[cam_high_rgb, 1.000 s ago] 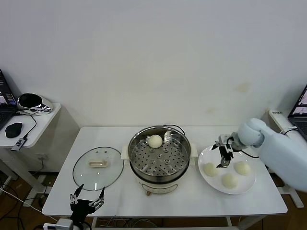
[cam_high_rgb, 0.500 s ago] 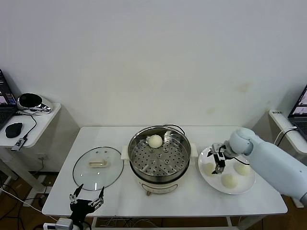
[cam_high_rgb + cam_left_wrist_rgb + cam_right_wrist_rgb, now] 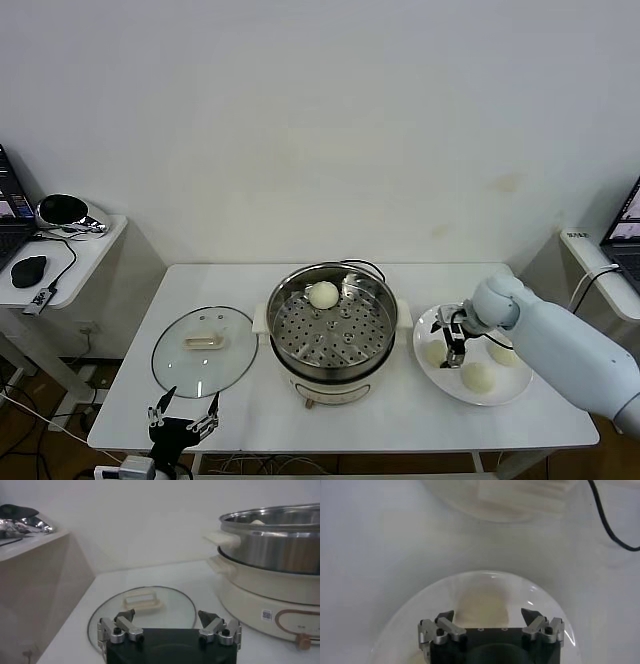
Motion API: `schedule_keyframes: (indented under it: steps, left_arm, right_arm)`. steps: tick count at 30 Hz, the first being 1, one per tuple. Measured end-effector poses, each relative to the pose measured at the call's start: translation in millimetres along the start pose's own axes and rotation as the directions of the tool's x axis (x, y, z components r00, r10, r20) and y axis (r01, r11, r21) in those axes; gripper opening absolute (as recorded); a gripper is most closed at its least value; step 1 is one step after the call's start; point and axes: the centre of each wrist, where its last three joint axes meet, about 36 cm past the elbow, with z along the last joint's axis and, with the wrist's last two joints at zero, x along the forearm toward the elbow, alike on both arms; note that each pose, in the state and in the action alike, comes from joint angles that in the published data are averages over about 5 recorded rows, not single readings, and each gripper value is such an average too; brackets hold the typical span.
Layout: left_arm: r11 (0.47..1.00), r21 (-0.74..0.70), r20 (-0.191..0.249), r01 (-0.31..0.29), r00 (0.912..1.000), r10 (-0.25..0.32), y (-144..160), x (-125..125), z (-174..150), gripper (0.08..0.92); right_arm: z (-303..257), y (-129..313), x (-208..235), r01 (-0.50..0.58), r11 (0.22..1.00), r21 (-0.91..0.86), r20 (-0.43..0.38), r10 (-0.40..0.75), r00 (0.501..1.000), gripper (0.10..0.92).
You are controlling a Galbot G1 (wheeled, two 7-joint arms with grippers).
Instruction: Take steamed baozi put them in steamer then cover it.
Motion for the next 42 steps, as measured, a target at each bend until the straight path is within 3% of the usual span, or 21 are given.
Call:
schedule_keyframes:
  steps: [8, 28, 35, 42]
  left_arm:
    - [1.000, 0.001, -0.005, -0.003, 1.0000, 0.003, -1.4, -0.9, 2.0, 0.823]
    - [1.000, 0.007, -0.010, -0.009, 0.9999, 0.009, -6.0, -2.2, 5.5, 0.823]
    - [1.000, 0.016, -0.001, -0.015, 0.9999, 0.015, -8.9, -5.3, 4.0, 0.823]
    - [1.000, 0.014, 0.015, -0.008, 0.9999, 0.008, -4.8, -8.5, -0.9, 0.823]
  right_arm:
    - [4.4, 2.1, -3.4, 0.005, 1.000, -0.014, -0.004, -0.005, 1.000, 0.811]
    - [11.9, -7.2, 6.9, 0.009, 0.998, -0.057, 0.001, -0.009, 1.000, 0.639]
    - [11.5, -16.7, 35.6, -0.002, 0.998, -0.058, 0.012, 0.003, 1.000, 0.636]
    - [-1.3, -36.5, 93.4, -0.030, 0.998, -0.046, 0.045, 0.032, 0.998, 0.634]
